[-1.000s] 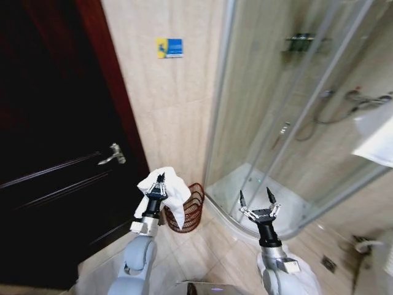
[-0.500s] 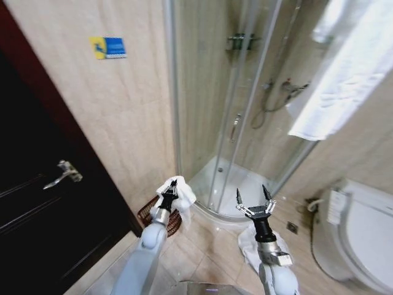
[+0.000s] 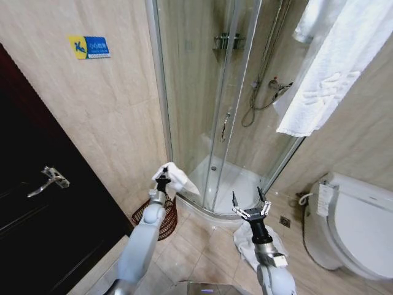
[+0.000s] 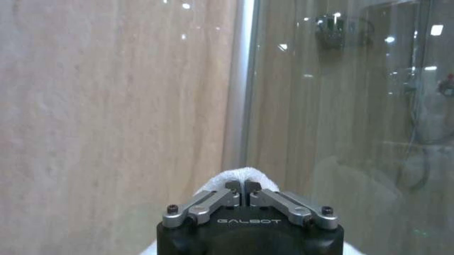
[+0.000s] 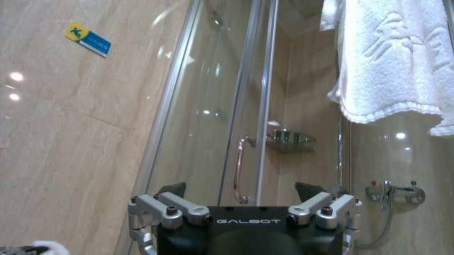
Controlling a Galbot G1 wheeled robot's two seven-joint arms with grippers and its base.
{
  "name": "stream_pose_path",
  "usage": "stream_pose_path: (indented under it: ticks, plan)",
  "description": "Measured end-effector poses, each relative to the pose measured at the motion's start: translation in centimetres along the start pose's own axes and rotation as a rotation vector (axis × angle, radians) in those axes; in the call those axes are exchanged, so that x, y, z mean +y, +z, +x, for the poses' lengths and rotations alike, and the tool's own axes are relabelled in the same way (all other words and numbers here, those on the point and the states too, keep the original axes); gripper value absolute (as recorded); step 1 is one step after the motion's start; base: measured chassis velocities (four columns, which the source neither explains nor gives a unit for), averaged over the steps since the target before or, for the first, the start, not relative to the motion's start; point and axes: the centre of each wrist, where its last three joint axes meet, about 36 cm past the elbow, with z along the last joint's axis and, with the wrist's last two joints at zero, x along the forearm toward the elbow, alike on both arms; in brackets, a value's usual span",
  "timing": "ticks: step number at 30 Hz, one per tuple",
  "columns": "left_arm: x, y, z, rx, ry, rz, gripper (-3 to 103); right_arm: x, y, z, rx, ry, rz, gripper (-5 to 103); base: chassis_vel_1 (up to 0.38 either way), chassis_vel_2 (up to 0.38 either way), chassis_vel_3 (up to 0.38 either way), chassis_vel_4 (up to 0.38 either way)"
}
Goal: Discard the used towel into the hamper.
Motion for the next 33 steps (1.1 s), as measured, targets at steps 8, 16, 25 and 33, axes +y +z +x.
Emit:
stream_pose_path:
  ticks: [8,16,25,33]
  plan:
    - [1.1,0.6,0.7,-0.021,-0.050,-0.028,2,-0.1,0.1,-0.5,-0.003,-0.003,-0.002,100,0.000,0.000,0.000,0.000]
    - [0.9,4.4,1.7,0.058,-0.050,-0.104,2,0.0,0.2,0.0,0.010,-0.002,-0.004,100,0.000,0.000,0.000,0.000]
    - [2.1,11.9,5.5,0.235,0.002,-0.273,2,-0.2,0.5,0.8,0.024,0.007,-0.008,100,0.000,0.000,0.000,0.000]
    - [1.9,16.1,7.4,0.330,0.081,-0.349,2,-0.2,0.7,1.3,0.032,0.004,-0.008,100,0.000,0.000,0.000,0.000]
